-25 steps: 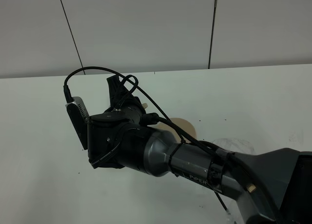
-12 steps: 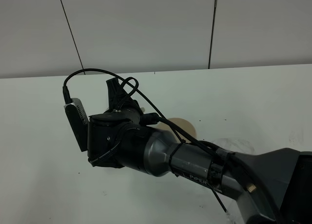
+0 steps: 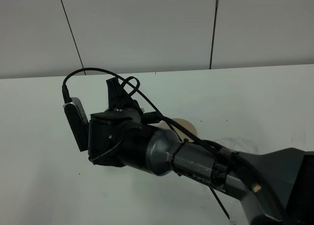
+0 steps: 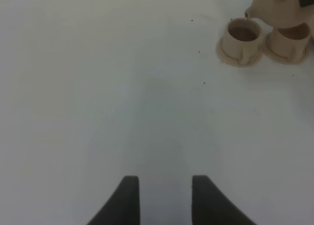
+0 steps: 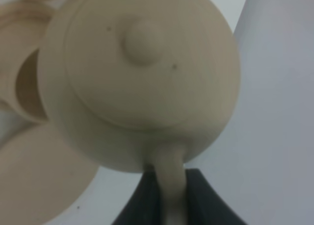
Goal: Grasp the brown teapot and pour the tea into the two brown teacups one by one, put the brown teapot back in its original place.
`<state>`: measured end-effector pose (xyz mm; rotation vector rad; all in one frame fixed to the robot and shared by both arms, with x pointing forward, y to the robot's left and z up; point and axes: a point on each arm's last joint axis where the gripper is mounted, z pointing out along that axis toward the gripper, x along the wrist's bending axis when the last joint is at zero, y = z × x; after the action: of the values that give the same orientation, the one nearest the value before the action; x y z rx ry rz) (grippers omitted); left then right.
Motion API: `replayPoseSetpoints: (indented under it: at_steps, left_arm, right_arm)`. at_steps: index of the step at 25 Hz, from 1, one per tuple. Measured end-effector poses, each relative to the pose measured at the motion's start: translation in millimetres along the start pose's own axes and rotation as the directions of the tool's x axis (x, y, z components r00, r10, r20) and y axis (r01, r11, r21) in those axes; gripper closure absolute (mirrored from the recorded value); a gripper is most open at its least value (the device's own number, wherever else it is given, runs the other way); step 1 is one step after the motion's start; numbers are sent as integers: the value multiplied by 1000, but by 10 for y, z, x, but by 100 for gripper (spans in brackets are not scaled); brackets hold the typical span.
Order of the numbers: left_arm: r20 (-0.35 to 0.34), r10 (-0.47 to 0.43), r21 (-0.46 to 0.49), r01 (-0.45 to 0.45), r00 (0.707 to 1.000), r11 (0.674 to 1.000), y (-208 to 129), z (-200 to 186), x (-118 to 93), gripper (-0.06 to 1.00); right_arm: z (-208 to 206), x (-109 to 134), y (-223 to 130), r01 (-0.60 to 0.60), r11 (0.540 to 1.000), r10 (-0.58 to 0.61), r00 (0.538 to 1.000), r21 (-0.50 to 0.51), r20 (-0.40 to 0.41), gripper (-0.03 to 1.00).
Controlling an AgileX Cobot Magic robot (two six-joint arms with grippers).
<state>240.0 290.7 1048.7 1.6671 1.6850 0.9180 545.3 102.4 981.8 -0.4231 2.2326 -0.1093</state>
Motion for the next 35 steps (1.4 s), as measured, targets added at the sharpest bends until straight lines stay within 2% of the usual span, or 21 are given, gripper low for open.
replayPoseSetpoints:
  at_steps: [5, 14, 22, 29, 35]
  left_arm:
    - [0, 0, 0, 0, 1000, 1000, 0, 0, 0, 62]
    - [0, 0, 0, 0, 1000, 1000, 0, 0, 0, 62]
    - [0, 0, 0, 0, 1000, 1000, 0, 0, 0, 62]
    - [0, 0, 0, 0, 1000, 1000, 0, 0, 0, 62]
    - [0, 0, 0, 0, 1000, 1000, 0, 0, 0, 62]
  right_arm:
    - [-34, -73, -90, -35, 999, 35, 999, -14, -13, 87]
    - [24, -67, -149, -71, 997, 68, 995, -42, -71, 87]
    - [-115, -211, -252, -119, 989, 114, 991, -91, -66, 87]
    - [-125, -210, -274, -162, 979, 147, 982, -126, -122, 87]
    - [-246, -340, -271, -205, 960, 177, 972, -192, -152, 87]
